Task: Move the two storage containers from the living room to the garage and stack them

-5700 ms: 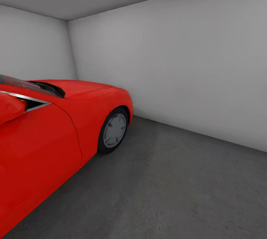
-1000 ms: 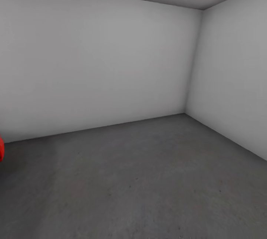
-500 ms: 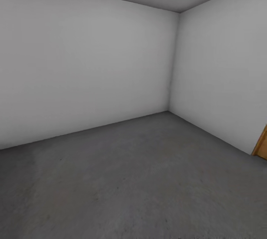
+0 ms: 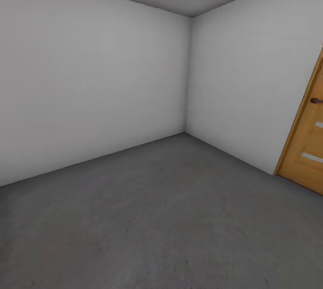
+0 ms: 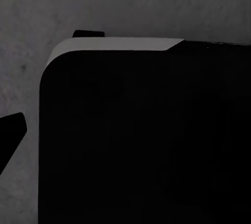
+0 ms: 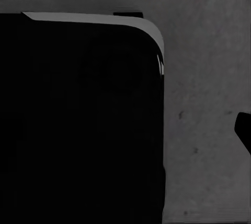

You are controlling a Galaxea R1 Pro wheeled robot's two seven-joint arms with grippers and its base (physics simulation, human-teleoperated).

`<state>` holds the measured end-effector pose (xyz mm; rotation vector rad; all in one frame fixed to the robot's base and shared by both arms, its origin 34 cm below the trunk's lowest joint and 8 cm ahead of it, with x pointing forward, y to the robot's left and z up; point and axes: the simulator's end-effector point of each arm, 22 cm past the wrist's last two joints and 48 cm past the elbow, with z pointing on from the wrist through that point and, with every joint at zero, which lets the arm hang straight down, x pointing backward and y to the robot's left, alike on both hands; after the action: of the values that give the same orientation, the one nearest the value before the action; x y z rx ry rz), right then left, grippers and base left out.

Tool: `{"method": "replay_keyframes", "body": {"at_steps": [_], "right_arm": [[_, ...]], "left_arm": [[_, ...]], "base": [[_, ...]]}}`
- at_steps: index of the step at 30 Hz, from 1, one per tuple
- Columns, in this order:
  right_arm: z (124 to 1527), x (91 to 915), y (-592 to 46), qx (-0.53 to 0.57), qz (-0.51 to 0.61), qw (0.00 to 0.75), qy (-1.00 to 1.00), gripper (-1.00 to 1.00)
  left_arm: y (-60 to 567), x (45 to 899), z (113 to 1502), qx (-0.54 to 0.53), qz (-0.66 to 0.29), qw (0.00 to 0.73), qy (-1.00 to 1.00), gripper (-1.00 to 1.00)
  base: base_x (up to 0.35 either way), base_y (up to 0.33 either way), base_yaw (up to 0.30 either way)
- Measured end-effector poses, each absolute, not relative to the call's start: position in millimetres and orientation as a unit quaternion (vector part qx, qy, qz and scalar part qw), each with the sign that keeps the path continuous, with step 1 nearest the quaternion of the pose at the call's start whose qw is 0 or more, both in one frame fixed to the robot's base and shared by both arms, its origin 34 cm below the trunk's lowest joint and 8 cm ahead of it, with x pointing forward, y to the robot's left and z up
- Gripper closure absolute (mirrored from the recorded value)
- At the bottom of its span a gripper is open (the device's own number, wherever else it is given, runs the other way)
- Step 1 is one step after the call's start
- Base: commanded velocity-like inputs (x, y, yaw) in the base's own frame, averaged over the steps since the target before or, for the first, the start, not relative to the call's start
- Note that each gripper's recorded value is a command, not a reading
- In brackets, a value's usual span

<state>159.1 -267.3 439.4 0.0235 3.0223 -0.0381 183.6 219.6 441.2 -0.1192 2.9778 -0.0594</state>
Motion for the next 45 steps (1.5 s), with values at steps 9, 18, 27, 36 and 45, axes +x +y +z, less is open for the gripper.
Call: {"method": "replay_keyframes", "body": {"at_steps": [9, 18, 27, 36, 45], "right_arm": [[439.5, 159.6, -267.4, 0.008, -0.013, 0.060, 0.998, -1.00], [439.5, 159.3, -267.4, 0.009, -0.013, 0.061, 0.998, -1.00], [439.5, 159.1, -267.5, 0.009, -0.013, 0.060, 0.998, -1.00], [439.5, 159.1, -267.5, 0.010, -0.013, 0.060, 0.998, -1.00], [439.5, 159.4, -267.5, 0.009, -0.013, 0.061, 0.998, -1.00]], "left_arm": [[220.8, 182.9, 441.0, -0.054, -0.019, 0.079, 0.995, -1.00], [220.9, 182.7, 441.0, -0.055, -0.019, 0.079, 0.995, -1.00], [220.9, 182.7, 441.0, -0.056, -0.019, 0.079, 0.995, -1.00], [220.7, 182.7, 441.0, -0.055, -0.019, 0.079, 0.995, -1.00], [220.6, 182.8, 441.0, -0.055, -0.019, 0.079, 0.995, -1.00]], "base": [[0.000, 0.000, -0.289], [0.000, 0.000, -0.289], [0.000, 0.000, -0.289], [0.000, 0.000, -0.289], [0.000, 0.000, -0.289]]}}
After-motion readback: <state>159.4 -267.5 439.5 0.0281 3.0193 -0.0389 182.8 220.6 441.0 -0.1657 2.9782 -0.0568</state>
